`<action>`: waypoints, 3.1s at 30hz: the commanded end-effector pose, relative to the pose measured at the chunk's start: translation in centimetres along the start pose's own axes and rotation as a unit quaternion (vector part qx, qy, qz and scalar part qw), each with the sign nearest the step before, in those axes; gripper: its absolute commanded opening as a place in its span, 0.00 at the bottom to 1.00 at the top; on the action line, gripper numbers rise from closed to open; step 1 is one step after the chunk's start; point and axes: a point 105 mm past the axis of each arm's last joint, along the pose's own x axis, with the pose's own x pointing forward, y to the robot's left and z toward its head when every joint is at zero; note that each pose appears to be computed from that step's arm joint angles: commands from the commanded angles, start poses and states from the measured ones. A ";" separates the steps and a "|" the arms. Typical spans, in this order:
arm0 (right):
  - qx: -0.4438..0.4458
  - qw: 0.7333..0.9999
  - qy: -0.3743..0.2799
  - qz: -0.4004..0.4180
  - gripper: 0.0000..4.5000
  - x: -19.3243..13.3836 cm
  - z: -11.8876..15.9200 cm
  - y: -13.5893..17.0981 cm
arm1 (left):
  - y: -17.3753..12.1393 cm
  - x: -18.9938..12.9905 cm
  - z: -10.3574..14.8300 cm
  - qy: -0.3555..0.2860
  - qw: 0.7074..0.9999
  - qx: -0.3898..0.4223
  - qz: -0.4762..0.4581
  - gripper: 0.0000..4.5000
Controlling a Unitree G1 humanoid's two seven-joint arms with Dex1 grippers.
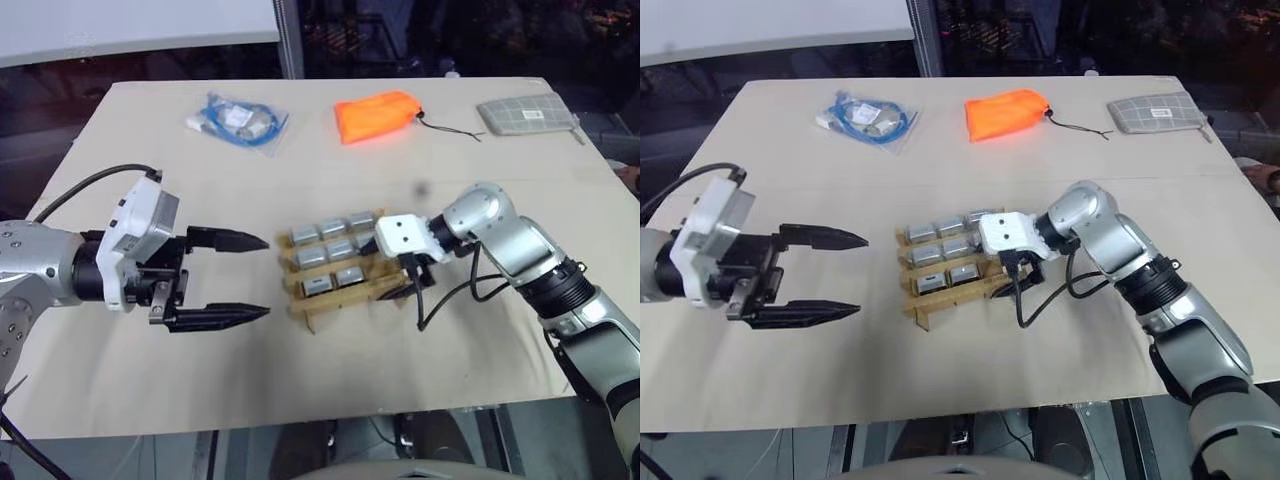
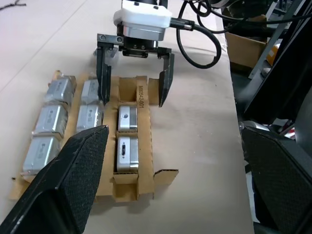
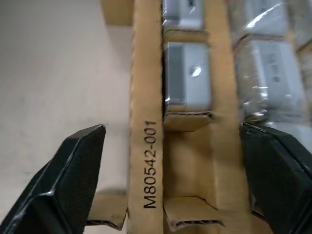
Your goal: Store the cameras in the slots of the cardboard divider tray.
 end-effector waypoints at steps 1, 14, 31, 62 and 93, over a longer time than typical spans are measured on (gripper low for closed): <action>0.017 0.997 -0.048 -0.063 0.98 -3.3 1.2 -1.0 | -0.1 -0.3 0.7 -0.001 1.000 0.020 -0.001 1.00; 0.158 0.967 -0.018 -0.198 0.98 -9.3 -8.3 -1.3 | 0.3 -0.1 0.7 -0.001 1.000 0.023 -0.014 1.00; 0.178 0.963 0.015 -0.202 0.98 -8.4 -12.9 -2.9 | -0.2 -0.3 0.7 0.004 1.000 0.019 -0.006 1.00; -0.210 0.891 -0.195 -0.352 0.44 -2.2 4.8 -0.3 | 5.6 8.9 0.4 -0.138 0.963 -0.229 0.033 1.00; -0.237 0.882 -0.157 -0.376 0.99 -2.9 4.5 -0.8 | 5.9 9.9 3.1 -0.150 0.969 -0.197 -0.006 0.17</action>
